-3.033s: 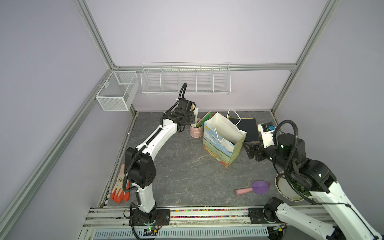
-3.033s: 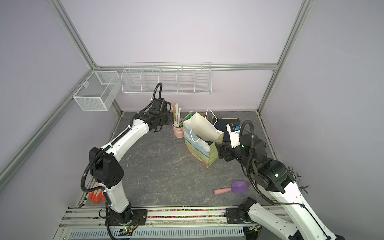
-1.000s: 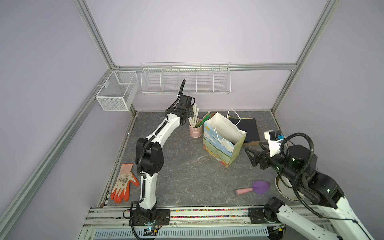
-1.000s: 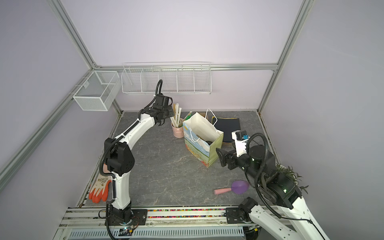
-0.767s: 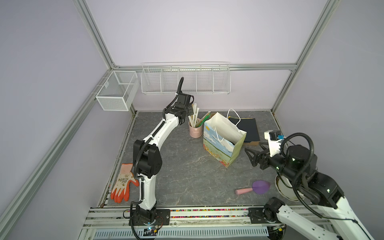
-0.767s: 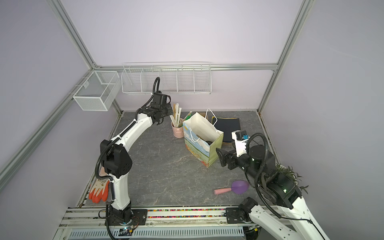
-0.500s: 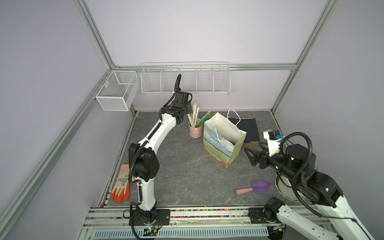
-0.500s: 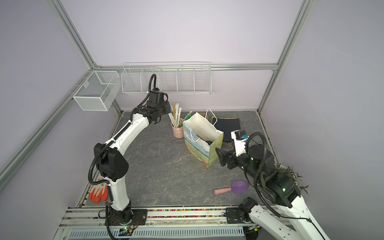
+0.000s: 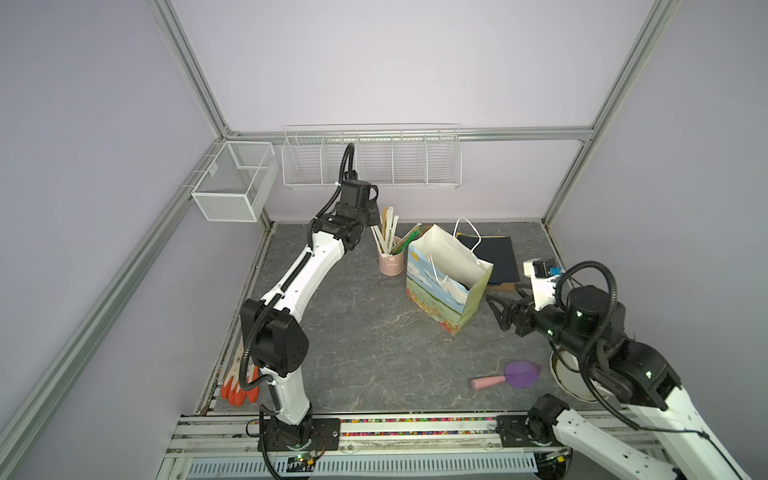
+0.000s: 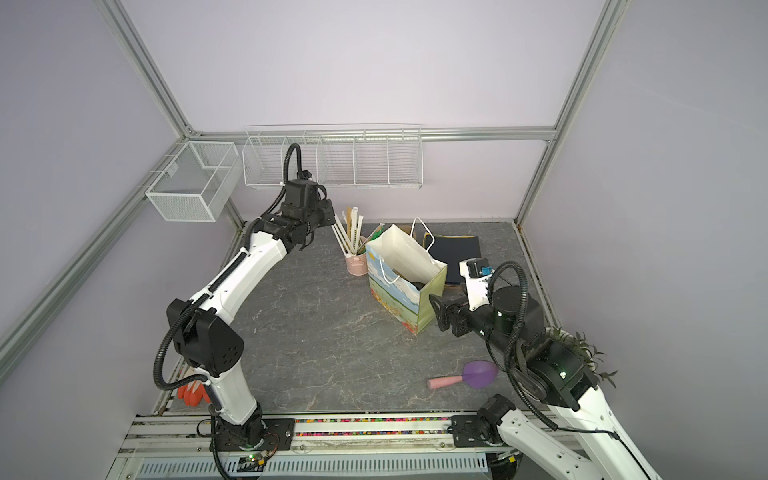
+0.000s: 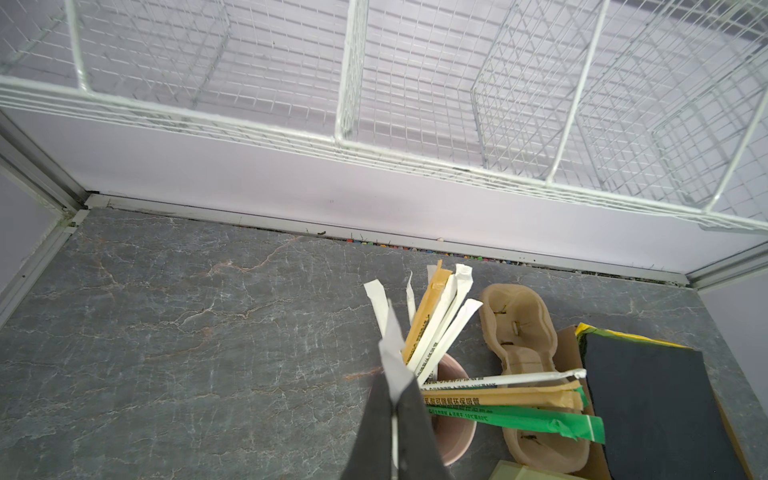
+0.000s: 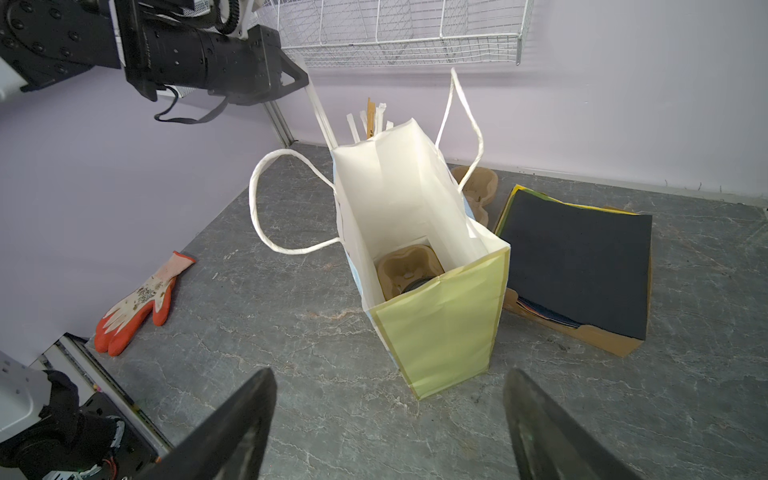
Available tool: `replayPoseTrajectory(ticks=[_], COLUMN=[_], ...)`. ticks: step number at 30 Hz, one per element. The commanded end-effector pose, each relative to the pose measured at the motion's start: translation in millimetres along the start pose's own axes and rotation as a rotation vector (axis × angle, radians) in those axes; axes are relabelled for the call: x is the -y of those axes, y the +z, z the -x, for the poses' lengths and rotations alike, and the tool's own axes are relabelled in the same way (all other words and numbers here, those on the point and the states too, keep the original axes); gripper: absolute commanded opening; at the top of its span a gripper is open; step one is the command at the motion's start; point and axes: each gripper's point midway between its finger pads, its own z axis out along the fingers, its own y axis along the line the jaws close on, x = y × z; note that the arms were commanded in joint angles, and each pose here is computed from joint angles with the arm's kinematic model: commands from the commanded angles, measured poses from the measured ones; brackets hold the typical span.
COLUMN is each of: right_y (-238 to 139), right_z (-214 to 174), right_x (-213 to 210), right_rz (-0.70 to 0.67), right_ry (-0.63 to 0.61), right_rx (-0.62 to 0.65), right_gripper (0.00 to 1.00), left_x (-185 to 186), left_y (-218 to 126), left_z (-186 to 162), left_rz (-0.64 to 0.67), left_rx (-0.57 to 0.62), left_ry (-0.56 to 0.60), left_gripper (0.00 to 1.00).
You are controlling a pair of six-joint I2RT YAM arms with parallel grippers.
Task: Pack the takeout coffee
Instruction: 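Close the left gripper on a white wrapped straw in the pink cup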
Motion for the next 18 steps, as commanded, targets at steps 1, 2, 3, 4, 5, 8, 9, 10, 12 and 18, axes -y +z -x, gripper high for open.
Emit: replayPoseTrajectory(ticks=[1, 2, 3, 4, 5, 8, 9, 10, 12, 18], right_y=[-4.9, -5.7, -5.8, -6.6, -7.4, -8.6, -8.5, -8.6, -9.7, -8.7], right_z=[6.0, 5.9, 6.1, 6.2, 7.2, 8.6, 8.6, 8.8, 9.4, 7.8], right_x=[0.1, 0.5, 0.1, 0.2, 0.0, -2.1, -2.0, -2.0, -2.4, -3.7], right_rz=[0.000, -0.001, 0.000, 0.000, 0.002, 0.013, 0.012, 0.012, 0.014, 0.023], right_ry=[0.015, 0.015, 0.015, 0.015, 0.018, 0.020, 0.020, 0.019, 0.020, 0.025], right_rx=[0.025, 0.024, 0.025, 0.027, 0.031, 0.033, 0.032, 0.030, 0.033, 0.032], right_gripper=[0.88, 0.88, 0.88, 0.88, 0.88, 0.88, 0.88, 0.88, 0.88, 0.88], left_x=[0.8, 0.8, 0.9, 2.5, 3.5, 4.5, 4.6, 4.7, 4.8, 7.7], left_y=[14.4, 15.5, 15.8, 15.5, 14.4, 8.8, 6.7, 5.3, 2.8, 7.2], left_z=[-7.7, -5.4, -3.2, 0.8, 5.5, 20.8, 25.8, 30.2, 37.0, 36.2], left_rz=[0.012, 0.016, 0.018, 0.013, 0.010, 0.020, 0.023, 0.027, 0.033, 0.018], left_rx=[-0.017, -0.009, 0.000, 0.013, 0.024, 0.053, 0.063, 0.072, 0.087, 0.098], left_ry=[0.007, 0.001, -0.002, -0.007, -0.013, -0.014, -0.014, -0.008, -0.011, -0.041], left_gripper=[0.00, 0.00, 0.00, 0.00, 0.00, 0.00, 0.00, 0.00, 0.00, 0.00])
